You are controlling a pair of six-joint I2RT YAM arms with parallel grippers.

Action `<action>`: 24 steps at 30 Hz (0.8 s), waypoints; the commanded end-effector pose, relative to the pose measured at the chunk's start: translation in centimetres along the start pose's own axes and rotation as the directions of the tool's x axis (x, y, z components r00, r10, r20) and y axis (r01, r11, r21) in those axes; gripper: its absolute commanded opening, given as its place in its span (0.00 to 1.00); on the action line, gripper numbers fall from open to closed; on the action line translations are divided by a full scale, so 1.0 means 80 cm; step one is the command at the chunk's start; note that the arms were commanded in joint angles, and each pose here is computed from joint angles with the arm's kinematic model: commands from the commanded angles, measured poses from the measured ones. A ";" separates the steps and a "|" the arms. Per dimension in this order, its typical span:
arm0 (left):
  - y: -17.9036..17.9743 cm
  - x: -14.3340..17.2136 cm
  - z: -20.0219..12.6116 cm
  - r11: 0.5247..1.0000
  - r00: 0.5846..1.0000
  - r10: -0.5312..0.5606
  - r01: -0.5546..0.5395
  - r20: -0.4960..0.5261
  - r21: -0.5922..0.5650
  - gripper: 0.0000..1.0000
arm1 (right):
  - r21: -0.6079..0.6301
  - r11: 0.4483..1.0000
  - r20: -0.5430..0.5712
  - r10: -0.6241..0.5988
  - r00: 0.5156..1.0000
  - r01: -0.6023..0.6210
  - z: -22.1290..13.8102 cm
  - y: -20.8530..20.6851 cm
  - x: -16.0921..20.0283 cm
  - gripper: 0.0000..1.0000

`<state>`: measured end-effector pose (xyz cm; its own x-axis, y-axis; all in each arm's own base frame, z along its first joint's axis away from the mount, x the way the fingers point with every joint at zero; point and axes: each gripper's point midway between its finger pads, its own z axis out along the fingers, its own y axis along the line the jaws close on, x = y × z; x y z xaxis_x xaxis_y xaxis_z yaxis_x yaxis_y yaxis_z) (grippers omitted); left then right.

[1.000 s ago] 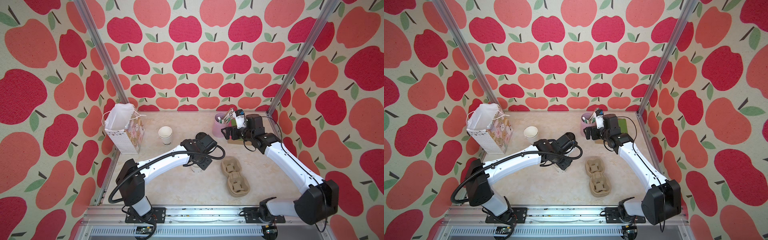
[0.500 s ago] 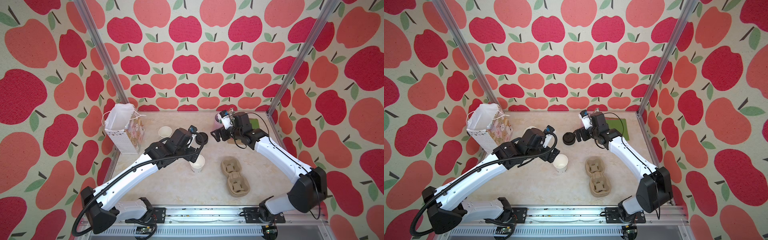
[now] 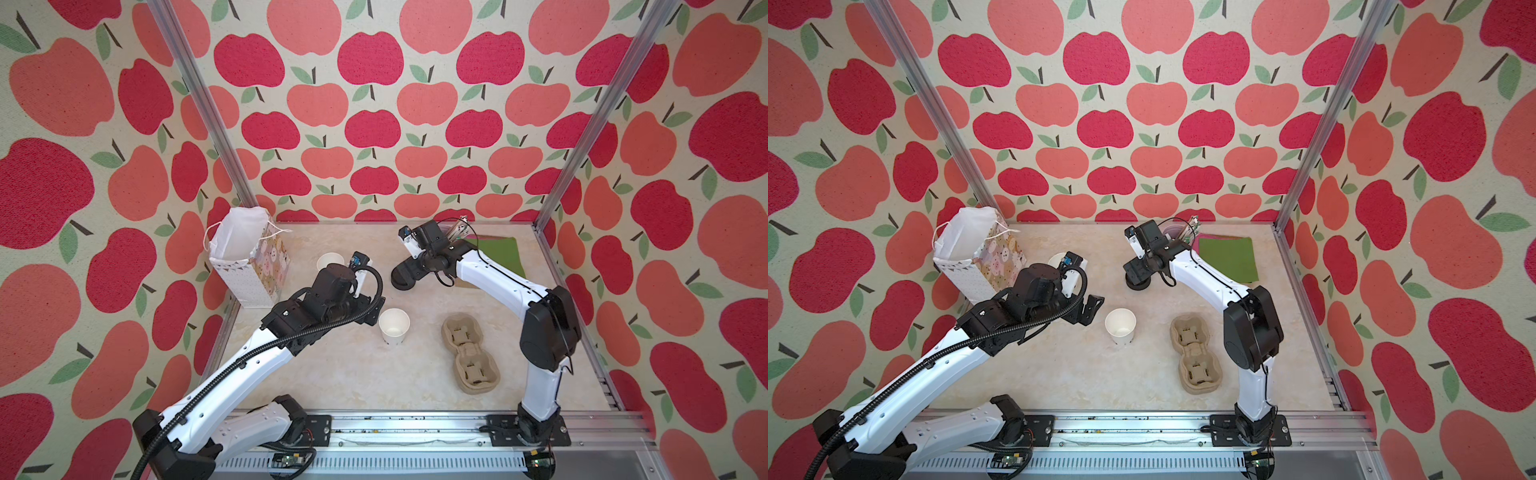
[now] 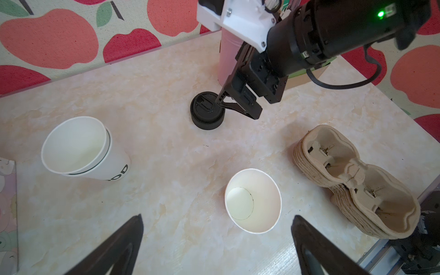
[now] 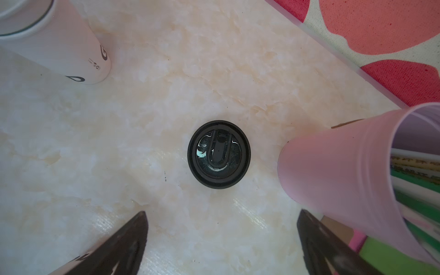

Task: Pack a coffee takeout order
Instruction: Place the coffee cup at the center of the table.

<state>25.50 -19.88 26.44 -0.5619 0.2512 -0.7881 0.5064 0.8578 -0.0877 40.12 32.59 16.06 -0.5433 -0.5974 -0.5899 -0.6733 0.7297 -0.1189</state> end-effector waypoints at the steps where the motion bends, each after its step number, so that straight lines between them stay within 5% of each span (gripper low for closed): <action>1: -0.002 0.002 0.005 0.999 1.000 -0.031 0.031 0.004 0.027 0.99 | 0.029 0.999 -0.111 0.030 0.993 -0.027 0.016 -0.004 0.016 0.99; 24: -0.006 0.011 0.027 0.997 0.998 -0.059 0.060 -0.029 0.058 0.99 | 0.000 1.000 -0.233 0.013 0.972 -0.014 0.108 0.014 0.028 0.85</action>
<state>25.95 -20.86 24.55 -0.6004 0.2381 -0.7634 0.5190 0.8423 -0.1455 42.66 34.58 8.30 -0.6401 -0.6511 -0.4078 -0.6675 0.7341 -0.1243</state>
